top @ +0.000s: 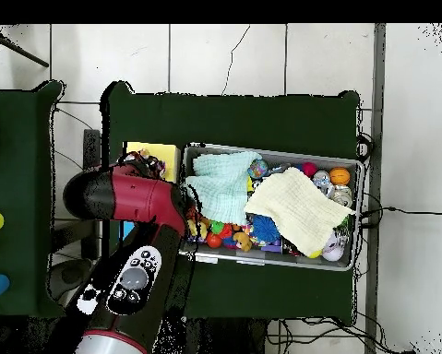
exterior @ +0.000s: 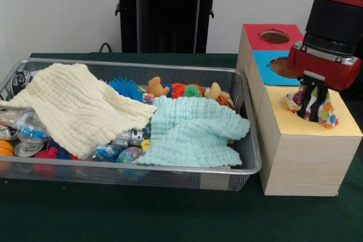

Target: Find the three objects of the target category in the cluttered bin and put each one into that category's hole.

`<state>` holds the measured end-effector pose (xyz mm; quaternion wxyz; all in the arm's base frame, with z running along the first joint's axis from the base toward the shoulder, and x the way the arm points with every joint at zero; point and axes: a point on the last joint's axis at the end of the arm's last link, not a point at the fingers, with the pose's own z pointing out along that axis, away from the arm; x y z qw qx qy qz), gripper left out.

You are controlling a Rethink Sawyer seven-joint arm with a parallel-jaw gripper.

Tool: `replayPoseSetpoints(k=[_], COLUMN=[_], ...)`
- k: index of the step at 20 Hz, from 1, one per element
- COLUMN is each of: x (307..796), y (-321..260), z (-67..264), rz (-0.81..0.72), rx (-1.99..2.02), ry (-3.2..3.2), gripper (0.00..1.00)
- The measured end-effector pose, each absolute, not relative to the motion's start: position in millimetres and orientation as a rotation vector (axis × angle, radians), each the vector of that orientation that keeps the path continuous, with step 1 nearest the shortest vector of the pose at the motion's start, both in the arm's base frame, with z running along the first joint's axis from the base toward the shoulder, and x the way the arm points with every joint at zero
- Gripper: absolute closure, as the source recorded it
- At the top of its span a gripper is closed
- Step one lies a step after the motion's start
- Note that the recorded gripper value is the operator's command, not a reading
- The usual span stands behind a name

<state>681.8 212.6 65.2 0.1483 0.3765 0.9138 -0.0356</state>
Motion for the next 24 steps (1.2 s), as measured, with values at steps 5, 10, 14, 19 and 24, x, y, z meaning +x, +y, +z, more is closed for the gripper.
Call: replayPoseSetpoints(k=[5,10,14,19,24], x=[681.9,682.4,683.3,681.7,680.8], y=[211.4,209.3,206.4,207.3,209.5], z=[62.0,57.6,49.0,41.2,40.8], rz=[-0.104,-0.105,-0.105,-0.108,-0.108], rx=[1.081,1.086,1.085,1.076,1.071], ry=[2.623,2.617,2.602,2.597,2.599], gripper=[1.0,1.0,1.0,0.0,0.0])
